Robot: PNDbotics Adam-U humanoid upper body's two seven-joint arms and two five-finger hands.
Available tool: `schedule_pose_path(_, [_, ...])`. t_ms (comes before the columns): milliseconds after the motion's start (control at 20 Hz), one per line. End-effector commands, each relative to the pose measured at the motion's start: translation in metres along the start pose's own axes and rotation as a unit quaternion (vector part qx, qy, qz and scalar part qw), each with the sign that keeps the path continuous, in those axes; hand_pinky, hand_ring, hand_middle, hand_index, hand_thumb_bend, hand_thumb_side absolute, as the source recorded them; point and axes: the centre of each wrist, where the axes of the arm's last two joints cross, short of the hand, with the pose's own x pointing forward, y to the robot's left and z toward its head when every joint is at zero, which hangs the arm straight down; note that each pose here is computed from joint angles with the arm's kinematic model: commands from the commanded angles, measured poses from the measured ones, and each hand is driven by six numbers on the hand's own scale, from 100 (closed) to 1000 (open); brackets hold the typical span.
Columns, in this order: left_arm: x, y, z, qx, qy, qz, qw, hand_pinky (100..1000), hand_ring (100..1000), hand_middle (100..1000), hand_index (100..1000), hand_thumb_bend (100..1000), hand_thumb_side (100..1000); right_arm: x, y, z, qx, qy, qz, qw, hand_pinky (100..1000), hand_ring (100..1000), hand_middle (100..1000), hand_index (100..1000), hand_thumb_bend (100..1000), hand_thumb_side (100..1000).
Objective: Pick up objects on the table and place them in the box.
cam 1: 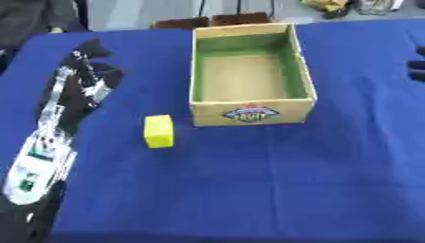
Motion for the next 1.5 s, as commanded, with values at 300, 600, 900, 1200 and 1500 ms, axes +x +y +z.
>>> schedule_pose_path(300, [0.037,0.02,-0.023,-0.137,0.0,-0.185,0.973,713,708,770,919,610,429,0.01,-0.006,-0.004,0.003,-0.014,0.011,1.0,809,781,787,903,100,865])
schedule_pose_path(600, [0.028,0.014,-0.035,-0.243,0.035,-0.287,0.926,735,737,793,936,676,444,0.01,-0.005,-0.005,0.007,-0.013,0.012,1.0,809,781,787,903,100,865])
schedule_pose_path(900, [0.006,0.003,-0.048,-0.315,0.078,-0.341,0.882,732,736,783,934,707,458,0.009,-0.005,-0.004,0.009,-0.011,0.012,1.0,809,781,787,903,100,865])
schedule_pose_path(1200, [-0.008,-0.006,-0.066,-0.356,0.103,-0.366,0.854,710,710,757,922,689,459,0.009,-0.005,-0.004,0.009,-0.01,0.012,1.0,809,781,787,903,100,865])
schedule_pose_path(1500, [-0.009,-0.013,-0.08,-0.389,0.112,-0.384,0.83,696,692,742,912,670,455,0.008,-0.005,-0.004,0.008,-0.01,0.012,1.0,809,781,788,903,100,865])
